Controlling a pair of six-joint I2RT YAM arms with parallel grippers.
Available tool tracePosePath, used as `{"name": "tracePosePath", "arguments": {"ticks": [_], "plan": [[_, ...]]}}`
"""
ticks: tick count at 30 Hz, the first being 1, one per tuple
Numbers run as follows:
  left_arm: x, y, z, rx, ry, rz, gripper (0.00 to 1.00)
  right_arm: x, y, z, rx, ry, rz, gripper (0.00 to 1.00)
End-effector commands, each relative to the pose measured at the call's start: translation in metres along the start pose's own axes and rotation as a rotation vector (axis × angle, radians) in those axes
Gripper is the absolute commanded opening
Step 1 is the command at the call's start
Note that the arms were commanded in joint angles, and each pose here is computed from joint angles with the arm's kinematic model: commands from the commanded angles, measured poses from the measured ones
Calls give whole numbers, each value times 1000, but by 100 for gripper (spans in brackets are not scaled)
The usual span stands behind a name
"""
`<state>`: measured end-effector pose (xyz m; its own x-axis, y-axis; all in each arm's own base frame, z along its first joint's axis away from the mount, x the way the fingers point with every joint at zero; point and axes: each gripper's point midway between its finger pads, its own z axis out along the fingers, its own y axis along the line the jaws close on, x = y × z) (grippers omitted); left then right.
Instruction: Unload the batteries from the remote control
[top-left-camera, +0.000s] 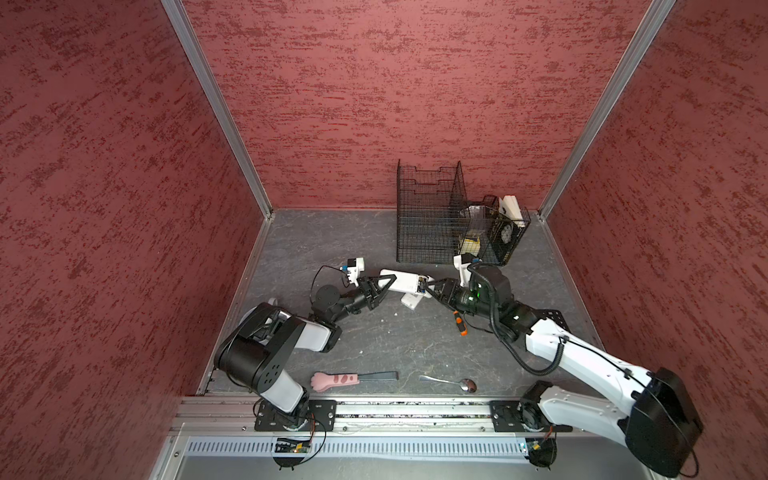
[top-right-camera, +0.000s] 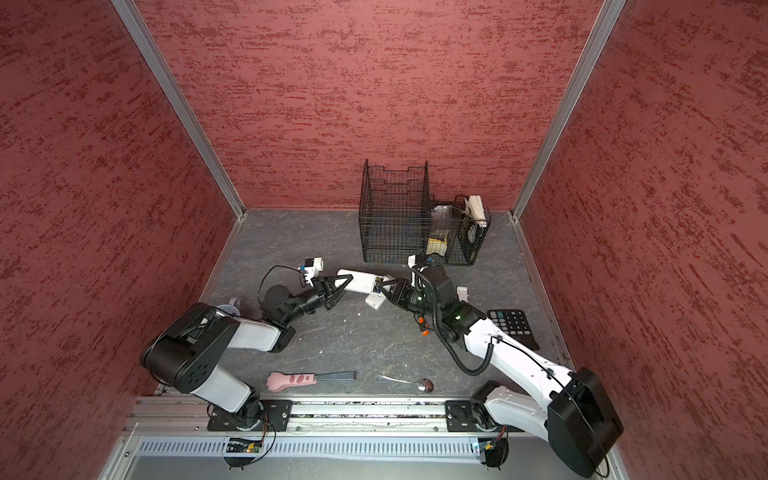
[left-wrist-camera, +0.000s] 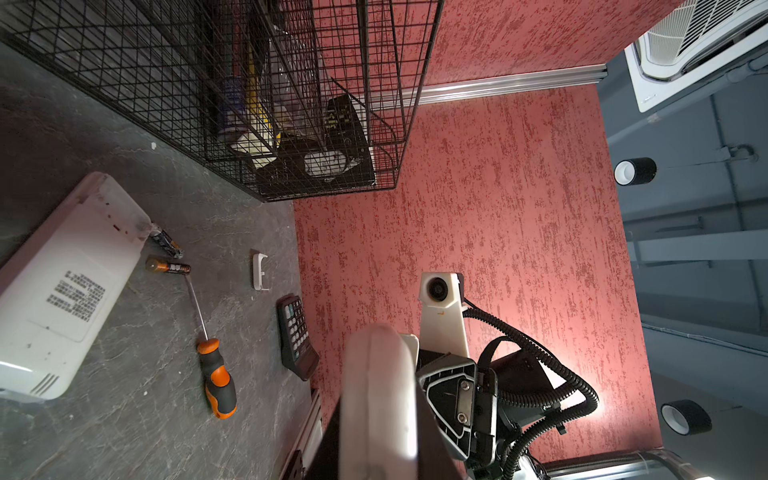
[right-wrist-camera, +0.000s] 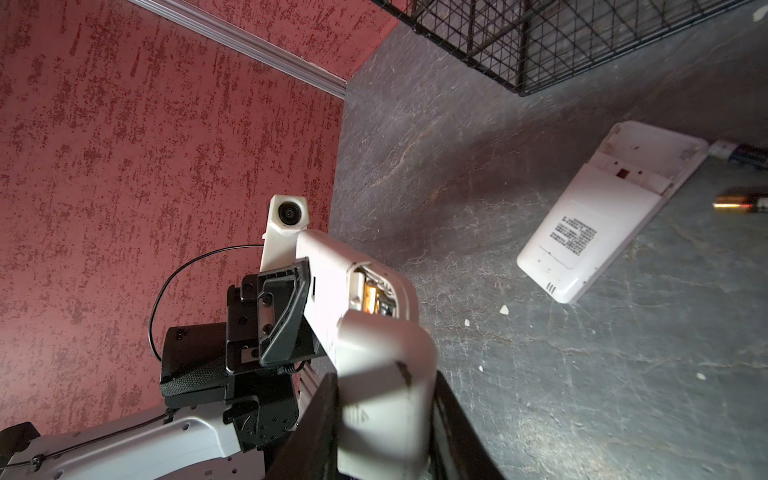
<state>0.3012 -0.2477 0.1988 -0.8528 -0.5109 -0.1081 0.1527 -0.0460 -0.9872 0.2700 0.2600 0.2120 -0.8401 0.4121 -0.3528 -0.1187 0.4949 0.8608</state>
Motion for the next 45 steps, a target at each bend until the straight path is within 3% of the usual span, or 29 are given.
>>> {"name": "tracePosePath", "arguments": {"ticks": [1, 11, 21, 34, 45], "plan": [[-1, -11, -2, 42, 1, 51, 0, -6, 0, -8, 11, -30, -7, 25], [1, 5, -6, -12, 10, 44, 0, -39, -54, -39, 265, -110, -49, 25], [22, 21, -8, -261, 68, 137, 0, -78, -135, -54, 573, -184, -83, 24], [47, 38, -33, -373, 59, 142, 0, -107, -208, -37, 886, -128, -153, 24], [58, 43, -34, -392, 72, 145, 0, -106, -247, -26, 990, -47, -167, 25]]}}
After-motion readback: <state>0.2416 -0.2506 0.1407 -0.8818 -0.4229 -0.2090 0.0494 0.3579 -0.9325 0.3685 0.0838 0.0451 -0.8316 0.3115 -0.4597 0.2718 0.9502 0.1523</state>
